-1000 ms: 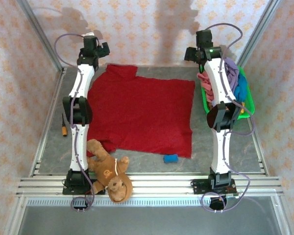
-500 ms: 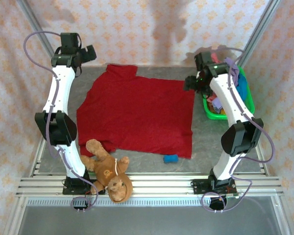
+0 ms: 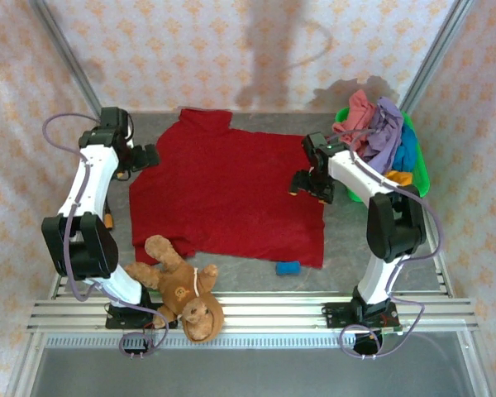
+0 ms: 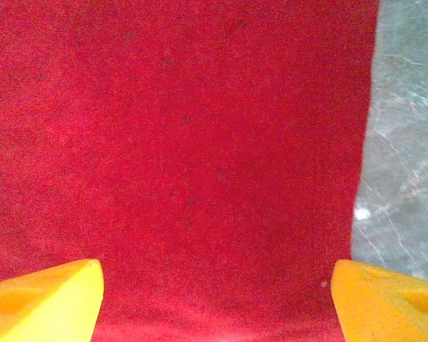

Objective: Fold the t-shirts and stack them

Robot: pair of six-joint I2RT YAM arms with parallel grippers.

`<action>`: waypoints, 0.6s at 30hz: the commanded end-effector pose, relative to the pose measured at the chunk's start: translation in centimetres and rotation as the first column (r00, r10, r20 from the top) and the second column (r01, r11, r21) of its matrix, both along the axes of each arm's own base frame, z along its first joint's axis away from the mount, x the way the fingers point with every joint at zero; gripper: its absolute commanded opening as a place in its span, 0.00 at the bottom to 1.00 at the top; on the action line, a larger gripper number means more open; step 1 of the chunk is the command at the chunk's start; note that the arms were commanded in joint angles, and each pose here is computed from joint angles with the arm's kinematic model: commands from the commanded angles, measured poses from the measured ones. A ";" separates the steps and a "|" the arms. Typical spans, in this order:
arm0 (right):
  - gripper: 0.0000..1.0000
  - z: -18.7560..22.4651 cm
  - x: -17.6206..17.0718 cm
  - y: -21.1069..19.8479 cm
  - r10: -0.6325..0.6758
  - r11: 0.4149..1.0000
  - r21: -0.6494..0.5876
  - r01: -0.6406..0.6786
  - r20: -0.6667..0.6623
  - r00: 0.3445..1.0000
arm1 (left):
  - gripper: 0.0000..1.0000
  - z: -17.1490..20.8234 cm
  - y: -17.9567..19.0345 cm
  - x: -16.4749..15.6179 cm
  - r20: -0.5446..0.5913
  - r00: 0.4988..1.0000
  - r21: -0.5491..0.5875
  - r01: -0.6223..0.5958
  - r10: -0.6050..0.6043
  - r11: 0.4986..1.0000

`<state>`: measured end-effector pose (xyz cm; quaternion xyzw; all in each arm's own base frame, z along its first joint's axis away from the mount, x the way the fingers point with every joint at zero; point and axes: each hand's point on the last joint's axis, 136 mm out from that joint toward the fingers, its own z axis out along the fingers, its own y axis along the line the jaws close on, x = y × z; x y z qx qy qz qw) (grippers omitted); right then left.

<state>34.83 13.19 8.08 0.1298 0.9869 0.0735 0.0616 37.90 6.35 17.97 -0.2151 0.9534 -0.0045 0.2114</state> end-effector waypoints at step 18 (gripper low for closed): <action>0.86 -6.4 5.2 -2.9 -0.116 0.987 -0.110 0.114 -0.019 0.993 | 0.99 -6.6 -1.5 -3.4 -0.198 0.980 -0.096 -0.018 -0.001 0.995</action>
